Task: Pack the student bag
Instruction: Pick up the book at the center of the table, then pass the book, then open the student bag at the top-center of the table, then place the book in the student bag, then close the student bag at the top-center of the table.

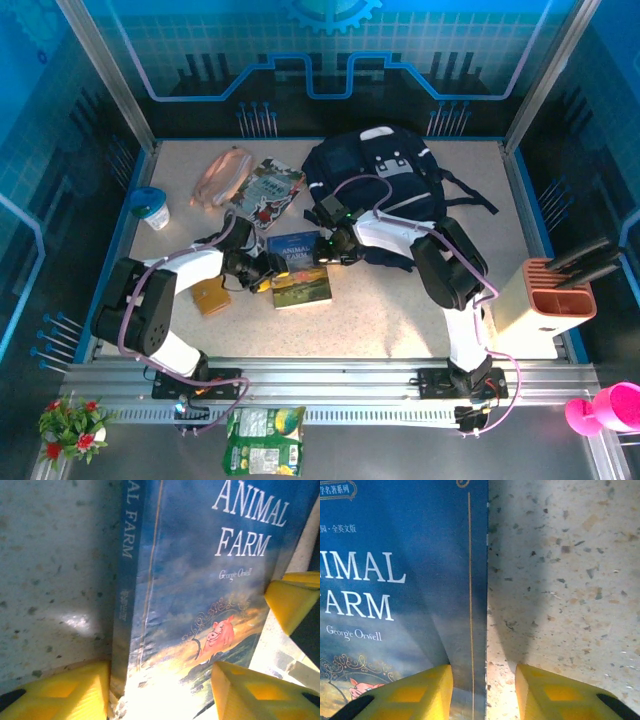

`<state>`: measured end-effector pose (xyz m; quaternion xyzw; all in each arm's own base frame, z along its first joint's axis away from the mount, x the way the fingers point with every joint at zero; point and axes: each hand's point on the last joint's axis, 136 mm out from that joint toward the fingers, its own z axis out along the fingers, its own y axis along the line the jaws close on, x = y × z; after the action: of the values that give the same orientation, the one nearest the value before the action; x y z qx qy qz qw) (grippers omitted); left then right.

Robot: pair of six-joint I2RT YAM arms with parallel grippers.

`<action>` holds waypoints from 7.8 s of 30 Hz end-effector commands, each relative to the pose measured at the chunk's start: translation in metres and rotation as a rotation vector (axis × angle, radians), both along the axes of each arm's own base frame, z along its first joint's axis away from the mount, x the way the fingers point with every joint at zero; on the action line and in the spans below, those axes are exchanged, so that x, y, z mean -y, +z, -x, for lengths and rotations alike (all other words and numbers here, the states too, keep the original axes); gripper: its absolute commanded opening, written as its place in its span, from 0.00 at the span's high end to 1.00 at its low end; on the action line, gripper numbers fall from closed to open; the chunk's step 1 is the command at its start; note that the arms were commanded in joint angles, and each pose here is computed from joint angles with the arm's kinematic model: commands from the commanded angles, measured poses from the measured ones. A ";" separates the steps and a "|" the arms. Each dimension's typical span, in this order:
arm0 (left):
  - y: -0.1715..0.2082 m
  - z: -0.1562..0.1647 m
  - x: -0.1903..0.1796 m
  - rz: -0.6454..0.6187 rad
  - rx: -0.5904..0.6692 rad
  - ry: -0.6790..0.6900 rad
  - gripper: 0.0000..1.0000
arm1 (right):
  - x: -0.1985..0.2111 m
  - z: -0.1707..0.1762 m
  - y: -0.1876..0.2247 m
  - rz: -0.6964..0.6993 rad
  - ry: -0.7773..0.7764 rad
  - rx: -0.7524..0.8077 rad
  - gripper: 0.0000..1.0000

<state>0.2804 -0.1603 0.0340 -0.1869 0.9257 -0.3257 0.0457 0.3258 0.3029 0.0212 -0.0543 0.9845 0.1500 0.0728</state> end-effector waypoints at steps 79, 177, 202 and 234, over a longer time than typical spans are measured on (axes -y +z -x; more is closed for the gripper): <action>0.253 -0.143 0.047 0.666 0.692 0.440 0.88 | 0.010 -0.086 0.232 -1.054 -0.486 0.410 0.79; 0.265 -0.184 0.244 -0.217 1.071 -0.457 1.00 | 0.259 0.005 0.218 -0.536 -0.770 0.662 0.93; 0.285 -0.183 0.237 -0.020 1.036 -0.429 1.00 | 0.188 -0.168 0.111 -0.769 -0.876 0.476 0.88; 0.171 -0.183 0.223 -0.010 0.747 -0.430 0.52 | 0.288 -0.002 0.159 -0.164 -0.990 0.503 0.15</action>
<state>0.4674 -0.3921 0.2056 0.1525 0.8653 -0.3561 0.3180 0.3369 0.0213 0.1732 0.4048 0.8109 0.2044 0.3698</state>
